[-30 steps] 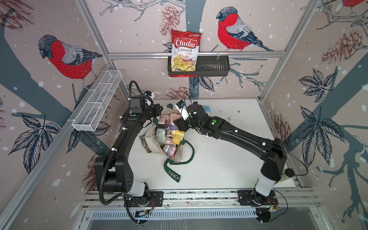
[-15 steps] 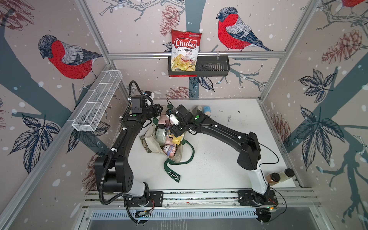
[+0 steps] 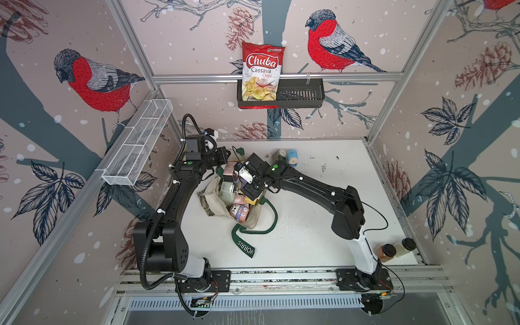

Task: Take out the pencil sharpeners from the tote bags
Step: Pick up the pencil sharpener from the canvas bag.

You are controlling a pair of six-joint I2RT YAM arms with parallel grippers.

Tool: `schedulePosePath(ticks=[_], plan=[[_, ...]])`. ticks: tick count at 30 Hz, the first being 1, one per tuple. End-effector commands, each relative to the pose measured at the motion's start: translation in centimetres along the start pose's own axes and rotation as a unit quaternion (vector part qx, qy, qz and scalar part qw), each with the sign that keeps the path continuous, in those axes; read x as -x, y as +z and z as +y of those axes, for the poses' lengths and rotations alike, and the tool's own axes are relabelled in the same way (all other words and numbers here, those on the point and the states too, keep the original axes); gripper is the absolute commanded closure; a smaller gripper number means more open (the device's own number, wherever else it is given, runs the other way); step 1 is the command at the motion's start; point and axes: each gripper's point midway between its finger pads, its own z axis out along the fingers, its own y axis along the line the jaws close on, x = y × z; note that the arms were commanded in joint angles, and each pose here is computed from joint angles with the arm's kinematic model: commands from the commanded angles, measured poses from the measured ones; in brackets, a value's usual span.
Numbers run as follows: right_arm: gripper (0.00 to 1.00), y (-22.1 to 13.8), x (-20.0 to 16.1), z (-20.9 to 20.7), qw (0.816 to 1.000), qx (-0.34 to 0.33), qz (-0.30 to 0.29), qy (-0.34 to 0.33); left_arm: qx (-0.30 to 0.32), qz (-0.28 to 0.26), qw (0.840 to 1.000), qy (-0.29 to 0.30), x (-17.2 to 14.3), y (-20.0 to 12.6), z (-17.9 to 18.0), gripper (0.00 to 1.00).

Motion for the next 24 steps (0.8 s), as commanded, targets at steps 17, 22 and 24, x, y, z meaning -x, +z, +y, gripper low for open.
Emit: schedulePosePath(ticks=[17,22,24], plan=[[0.29,0.9,-4.8,5.0,0.987,0.123,0.065,-0.076,-0.006,-0.014,1.0,0.01,0.9,-0.3,-0.4,1.0],[0.36,1.3,-4.9,5.4,0.986,0.14,0.06,-0.066,-0.006,-0.013,1.0,0.01,0.8,-0.3,-0.4,1.0],[0.39,0.9,-4.2,5.6,0.986,0.149,0.047,-0.06,-0.006,-0.014,1.0,0.01,0.9,-0.3,-0.4,1.0]])
